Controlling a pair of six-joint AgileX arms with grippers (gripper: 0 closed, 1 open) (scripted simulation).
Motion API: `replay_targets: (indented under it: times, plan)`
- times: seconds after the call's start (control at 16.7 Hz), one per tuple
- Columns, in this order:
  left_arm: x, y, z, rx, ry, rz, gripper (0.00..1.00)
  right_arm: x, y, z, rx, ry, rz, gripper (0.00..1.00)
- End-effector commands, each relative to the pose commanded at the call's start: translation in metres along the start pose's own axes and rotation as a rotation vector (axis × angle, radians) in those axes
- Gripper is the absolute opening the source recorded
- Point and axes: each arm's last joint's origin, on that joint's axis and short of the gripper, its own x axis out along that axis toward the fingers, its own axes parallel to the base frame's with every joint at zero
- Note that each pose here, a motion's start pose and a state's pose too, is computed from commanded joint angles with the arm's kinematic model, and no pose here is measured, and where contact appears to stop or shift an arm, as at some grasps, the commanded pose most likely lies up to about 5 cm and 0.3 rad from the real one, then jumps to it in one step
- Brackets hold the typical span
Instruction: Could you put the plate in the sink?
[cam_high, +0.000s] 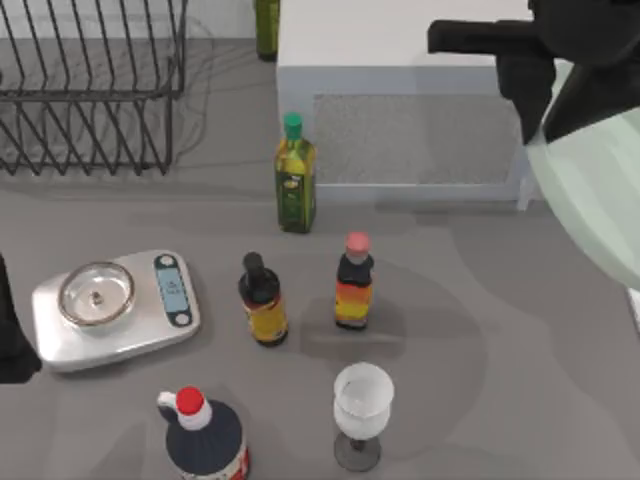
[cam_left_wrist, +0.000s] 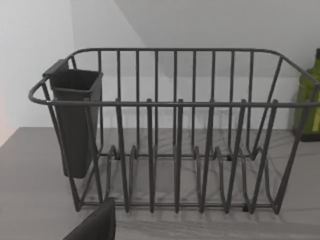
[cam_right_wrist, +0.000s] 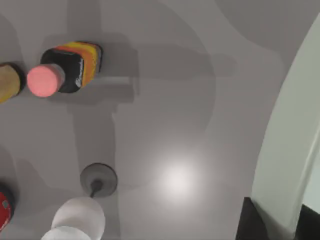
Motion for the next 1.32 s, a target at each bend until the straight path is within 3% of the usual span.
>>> replay_targets:
  times: [0.48,0.78,1.08,1.32]
  plan:
    - [0.000,0.000,0.000,0.000,0.000,0.000,1.00,0.024,-0.107,0.104,0.088,-0.072,-0.045,0.00]
    - [0.000,0.000,0.000,0.000,0.000,0.000,1.00,0.084,-0.179,0.157,0.053,-0.022,-0.064,0.00]
    - [0.000,0.000,0.000,0.000,0.000,0.000,1.00,0.160,-0.211,0.183,-0.027,0.089,-0.041,0.00]
    - [0.000,0.000,0.000,0.000,0.000,0.000,1.00,0.170,-0.213,0.186,-0.040,0.104,-0.035,0.00]
